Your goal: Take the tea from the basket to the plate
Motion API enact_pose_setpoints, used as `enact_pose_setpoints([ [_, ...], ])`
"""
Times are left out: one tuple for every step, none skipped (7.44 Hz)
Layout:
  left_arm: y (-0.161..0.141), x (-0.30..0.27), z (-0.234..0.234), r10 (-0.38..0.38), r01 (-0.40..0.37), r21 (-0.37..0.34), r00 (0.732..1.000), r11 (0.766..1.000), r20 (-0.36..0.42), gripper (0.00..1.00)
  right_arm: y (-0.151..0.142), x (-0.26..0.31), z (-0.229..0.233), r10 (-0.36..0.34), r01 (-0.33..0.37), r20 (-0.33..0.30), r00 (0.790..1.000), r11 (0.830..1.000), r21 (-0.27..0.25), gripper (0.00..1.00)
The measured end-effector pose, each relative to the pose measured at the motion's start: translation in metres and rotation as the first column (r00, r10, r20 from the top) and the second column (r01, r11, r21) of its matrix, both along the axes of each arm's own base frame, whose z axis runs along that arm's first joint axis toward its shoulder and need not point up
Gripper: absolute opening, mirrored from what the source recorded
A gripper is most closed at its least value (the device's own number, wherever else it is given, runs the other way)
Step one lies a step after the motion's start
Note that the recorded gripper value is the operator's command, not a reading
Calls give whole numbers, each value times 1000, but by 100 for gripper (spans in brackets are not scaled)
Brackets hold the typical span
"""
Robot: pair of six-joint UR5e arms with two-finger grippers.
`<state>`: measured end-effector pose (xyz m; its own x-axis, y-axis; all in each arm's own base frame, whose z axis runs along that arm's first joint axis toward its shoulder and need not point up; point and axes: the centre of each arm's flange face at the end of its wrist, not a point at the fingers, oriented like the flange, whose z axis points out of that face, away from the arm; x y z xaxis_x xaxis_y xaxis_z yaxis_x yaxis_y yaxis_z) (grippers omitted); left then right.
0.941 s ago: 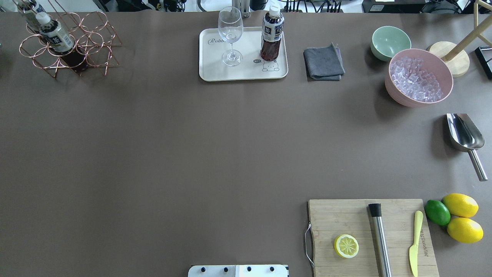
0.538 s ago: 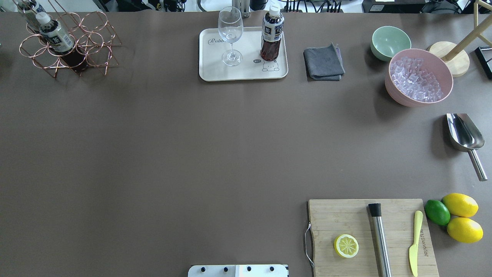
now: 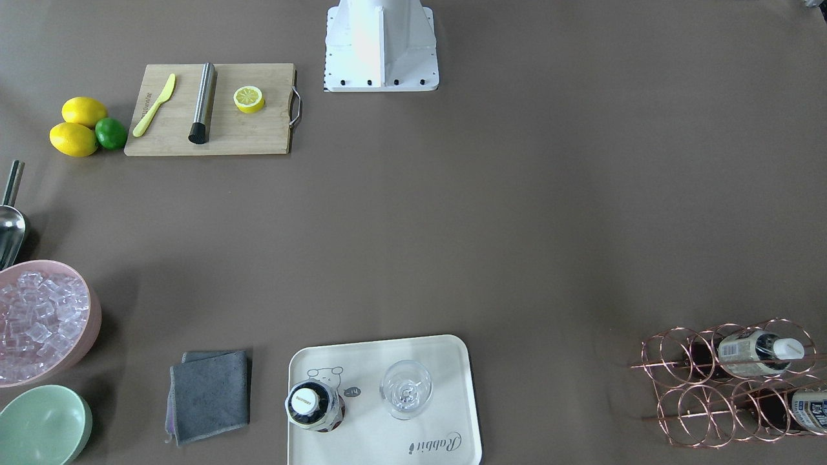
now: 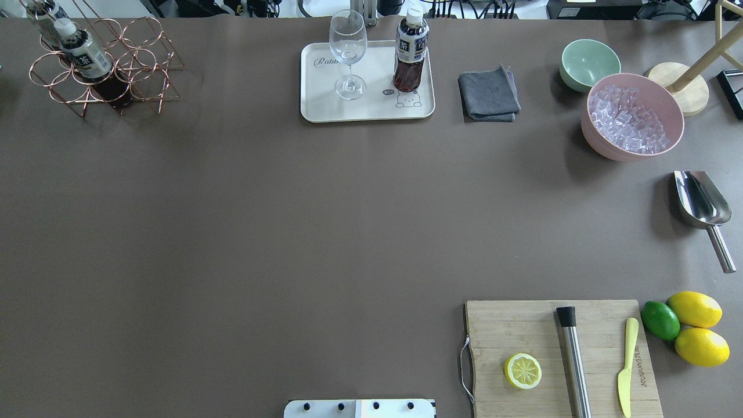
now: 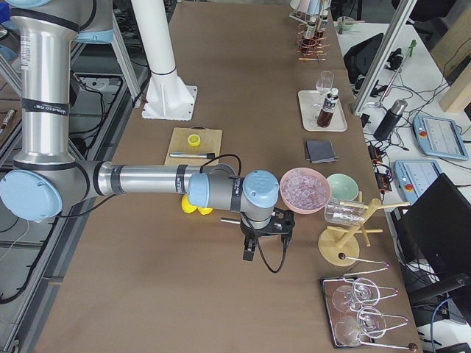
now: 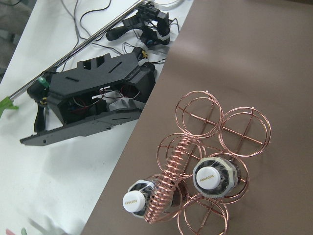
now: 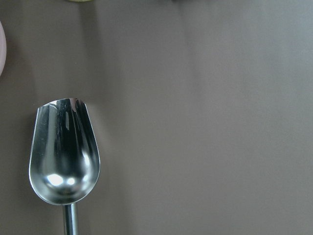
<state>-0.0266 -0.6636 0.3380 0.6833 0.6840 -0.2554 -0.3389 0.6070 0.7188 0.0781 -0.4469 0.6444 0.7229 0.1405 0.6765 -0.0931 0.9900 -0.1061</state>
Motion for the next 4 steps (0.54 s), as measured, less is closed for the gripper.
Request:
enact_pose_setpoints([
  [12, -12, 10, -122, 113, -159, 991, 981, -48, 99, 0, 0, -1, 1, -1, 7, 1000, 1000, 2, 100],
  [16, -17, 25, -228, 197, -329, 972, 923, -58, 99, -1, 0, -3, 1, -1, 10, 1000, 1000, 7, 100],
  [16, -18, 42, -308, 256, -454, 950, 853, -43, 99, -1, 0, -5, 1, -1, 11, 1000, 1000, 10, 100],
  [18, -17, 73, -352, 287, -549, 936, 785, -15, 99, -1, 0, -4, 1, -1, 12, 1000, 1000, 9, 100],
])
